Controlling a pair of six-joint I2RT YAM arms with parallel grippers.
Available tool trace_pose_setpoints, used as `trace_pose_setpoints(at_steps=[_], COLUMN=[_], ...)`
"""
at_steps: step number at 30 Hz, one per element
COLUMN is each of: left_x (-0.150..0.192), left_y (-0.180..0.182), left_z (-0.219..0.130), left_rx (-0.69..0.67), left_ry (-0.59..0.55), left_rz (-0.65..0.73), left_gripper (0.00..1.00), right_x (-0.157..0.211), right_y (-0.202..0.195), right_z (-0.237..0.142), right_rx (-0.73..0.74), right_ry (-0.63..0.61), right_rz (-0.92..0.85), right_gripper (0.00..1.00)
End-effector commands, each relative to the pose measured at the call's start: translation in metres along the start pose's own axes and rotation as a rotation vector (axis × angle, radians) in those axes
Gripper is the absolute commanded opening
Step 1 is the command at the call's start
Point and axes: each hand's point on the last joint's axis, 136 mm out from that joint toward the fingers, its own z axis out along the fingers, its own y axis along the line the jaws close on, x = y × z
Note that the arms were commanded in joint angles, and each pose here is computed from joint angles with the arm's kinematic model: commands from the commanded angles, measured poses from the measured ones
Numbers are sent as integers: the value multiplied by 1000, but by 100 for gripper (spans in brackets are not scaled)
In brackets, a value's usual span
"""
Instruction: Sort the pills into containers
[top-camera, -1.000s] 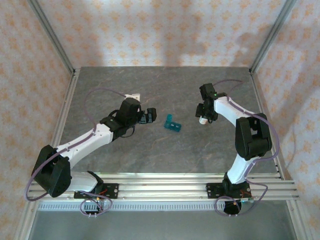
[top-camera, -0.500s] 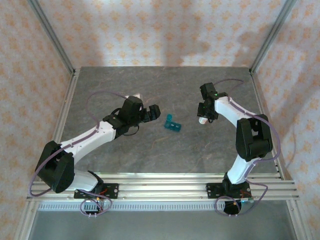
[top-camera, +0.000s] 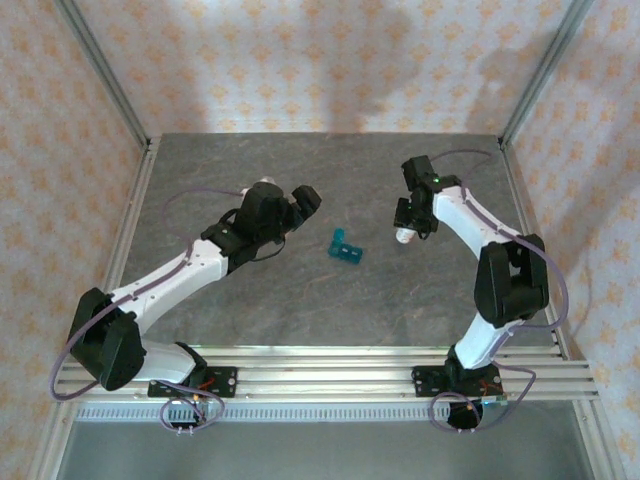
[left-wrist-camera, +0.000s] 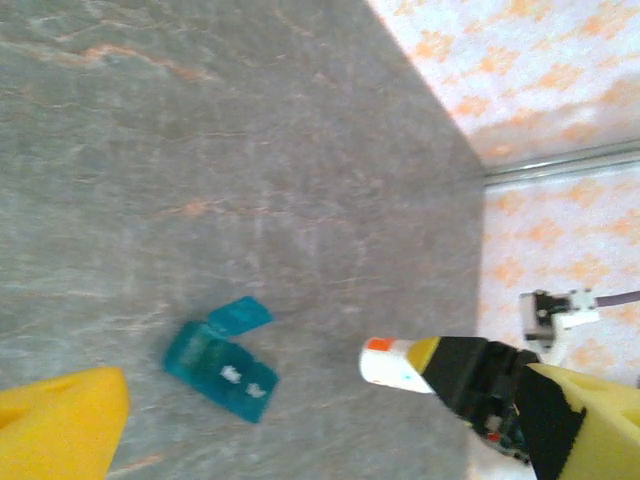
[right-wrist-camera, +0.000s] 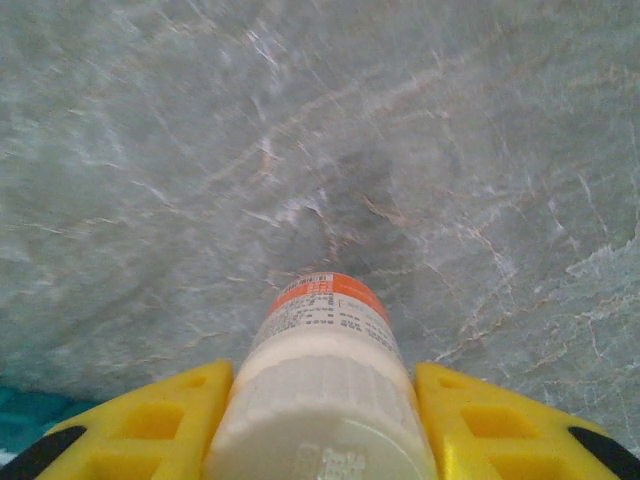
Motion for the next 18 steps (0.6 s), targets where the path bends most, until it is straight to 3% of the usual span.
trace_pose_setpoints(at_steps=[1, 9, 18], left_x=[-9, -23, -43], left_y=[-30, -71, -81], left_z=[-18, -50, -73], left_rx=[23, 75, 115], left_ry=[-39, -62, -146], left_rz=[-141, -263, -292], left_gripper=[100, 100, 100], right_x=[-8, -19, -28], right_y=[17, 52, 74], right_z=[-28, -42, -50], right_rx=[-45, -92, -151], right_ry=[-27, -41, -40], right_rz=[-5, -47, -63], right_gripper=[29, 29, 29])
